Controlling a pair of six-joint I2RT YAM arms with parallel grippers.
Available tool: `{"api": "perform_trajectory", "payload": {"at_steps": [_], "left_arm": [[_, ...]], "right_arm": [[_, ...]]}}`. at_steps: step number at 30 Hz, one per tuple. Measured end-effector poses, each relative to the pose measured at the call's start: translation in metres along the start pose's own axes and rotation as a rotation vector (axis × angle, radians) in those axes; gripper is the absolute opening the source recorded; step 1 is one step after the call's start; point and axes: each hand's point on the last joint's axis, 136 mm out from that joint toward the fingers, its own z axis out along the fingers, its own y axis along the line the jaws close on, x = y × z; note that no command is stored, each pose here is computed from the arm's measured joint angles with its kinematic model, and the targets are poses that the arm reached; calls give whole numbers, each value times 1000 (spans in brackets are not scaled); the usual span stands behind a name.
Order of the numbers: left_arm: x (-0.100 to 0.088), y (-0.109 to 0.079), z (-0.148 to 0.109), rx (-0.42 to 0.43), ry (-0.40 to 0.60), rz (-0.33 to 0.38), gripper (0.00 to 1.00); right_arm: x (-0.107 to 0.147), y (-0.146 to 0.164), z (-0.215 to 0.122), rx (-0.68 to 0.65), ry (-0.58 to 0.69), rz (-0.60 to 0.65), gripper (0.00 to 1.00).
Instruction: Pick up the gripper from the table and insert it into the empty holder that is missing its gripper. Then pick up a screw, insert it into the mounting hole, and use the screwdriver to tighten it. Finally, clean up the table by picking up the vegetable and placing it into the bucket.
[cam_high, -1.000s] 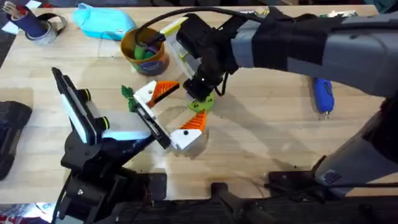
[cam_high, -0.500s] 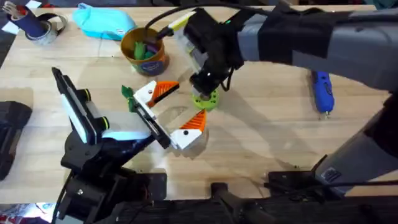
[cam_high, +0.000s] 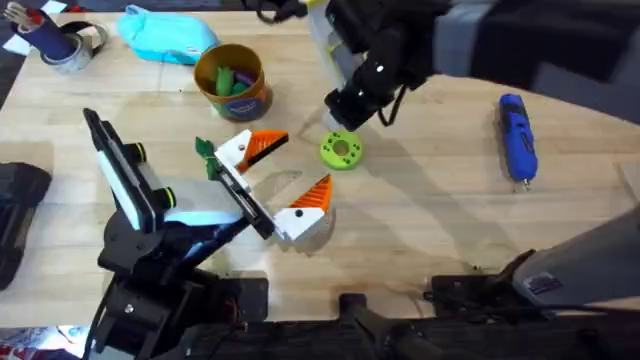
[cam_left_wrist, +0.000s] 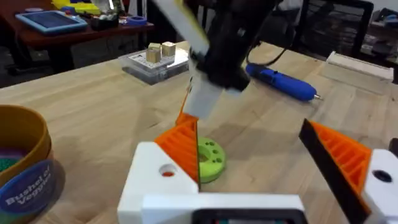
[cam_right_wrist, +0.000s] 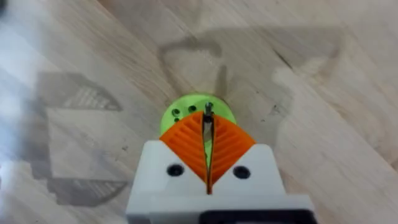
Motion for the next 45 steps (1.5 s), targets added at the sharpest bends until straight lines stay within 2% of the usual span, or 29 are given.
{"api": "perform_trajectory", "payload": {"at_steps": [7, 10, 15, 20, 25, 33, 39, 45], "left_arm": [[0, 0, 0, 0, 0, 0, 991], [0, 0, 0, 0, 0, 0, 992], [0, 0, 0, 0, 0, 0, 992], [0, 0, 0, 0, 0, 0, 992], [0, 0, 0, 0, 0, 0, 992], [0, 0, 0, 0, 0, 0, 991], [0, 0, 0, 0, 0, 0, 991], [0, 0, 0, 0, 0, 0, 991]], "right_arm": [[-8, 5, -45, 0, -25, -8, 6], [-23, 12, -67, -5, -49, -25, 6], [-52, 36, -107, -29, -129, -79, 6], [-67, 77, -133, -147, -196, -152, 6], [-60, 113, -139, -268, -187, -224, 6], [-48, 149, -128, -357, -135, -320, 6], [-41, 169, -115, -393, -96, -374, 6], [-40, 172, -114, -396, -93, -385, 6]]}}
